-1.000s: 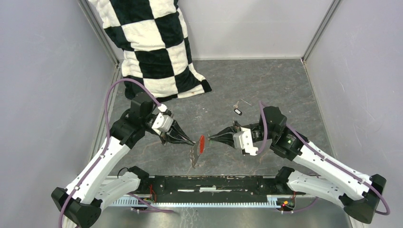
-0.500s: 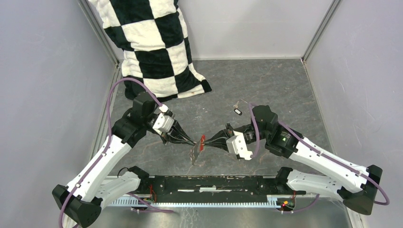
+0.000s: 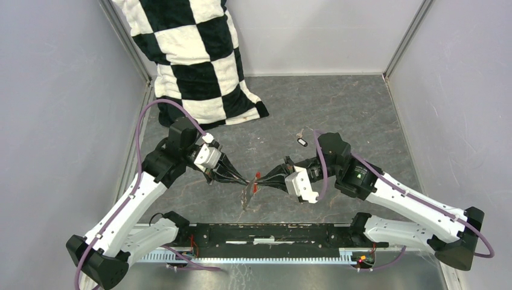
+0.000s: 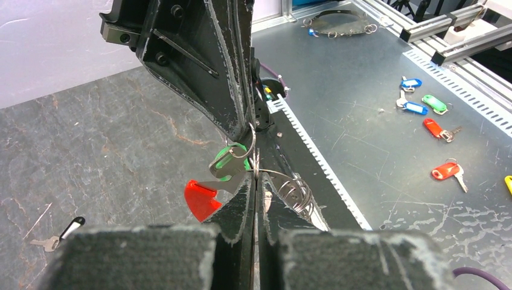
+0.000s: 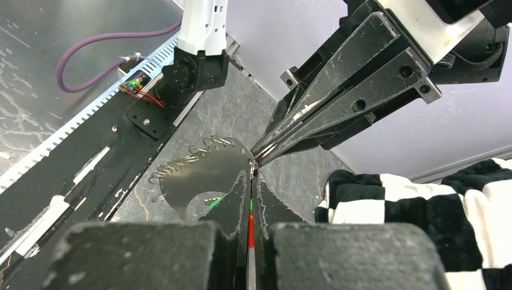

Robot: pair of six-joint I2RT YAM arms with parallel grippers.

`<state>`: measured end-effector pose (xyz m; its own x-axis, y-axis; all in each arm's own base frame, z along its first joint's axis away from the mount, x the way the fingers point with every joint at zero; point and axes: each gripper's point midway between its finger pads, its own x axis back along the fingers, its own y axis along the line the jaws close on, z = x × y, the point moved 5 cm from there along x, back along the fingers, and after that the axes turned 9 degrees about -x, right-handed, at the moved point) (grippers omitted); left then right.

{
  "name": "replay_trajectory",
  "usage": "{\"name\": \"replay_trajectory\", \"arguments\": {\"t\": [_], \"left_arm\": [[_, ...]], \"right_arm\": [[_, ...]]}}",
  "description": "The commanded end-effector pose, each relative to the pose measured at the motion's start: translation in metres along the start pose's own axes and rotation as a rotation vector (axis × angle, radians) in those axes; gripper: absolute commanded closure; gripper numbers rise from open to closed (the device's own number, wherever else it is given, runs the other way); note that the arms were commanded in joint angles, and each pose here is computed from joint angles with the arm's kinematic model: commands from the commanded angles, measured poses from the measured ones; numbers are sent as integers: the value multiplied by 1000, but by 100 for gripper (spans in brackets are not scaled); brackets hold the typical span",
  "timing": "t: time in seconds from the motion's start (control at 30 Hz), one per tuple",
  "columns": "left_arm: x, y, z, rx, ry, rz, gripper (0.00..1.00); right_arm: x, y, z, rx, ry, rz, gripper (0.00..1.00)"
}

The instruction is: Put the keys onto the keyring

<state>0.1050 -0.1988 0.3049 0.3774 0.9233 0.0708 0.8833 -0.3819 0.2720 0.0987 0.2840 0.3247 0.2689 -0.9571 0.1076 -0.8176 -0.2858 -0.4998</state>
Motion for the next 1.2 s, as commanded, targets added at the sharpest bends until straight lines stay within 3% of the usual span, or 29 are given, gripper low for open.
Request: {"name": "replay_trajectory", "arguments": {"t": [0.0, 1.17], "left_arm": [[-1, -1, -6, -56, -16, 12, 98], [0, 2, -1, -53, 6, -9, 98]], "right_arm": [[-1, -10, -20, 64, -39, 17, 100], [-10, -12, -23, 77, -57, 8, 100]]}}
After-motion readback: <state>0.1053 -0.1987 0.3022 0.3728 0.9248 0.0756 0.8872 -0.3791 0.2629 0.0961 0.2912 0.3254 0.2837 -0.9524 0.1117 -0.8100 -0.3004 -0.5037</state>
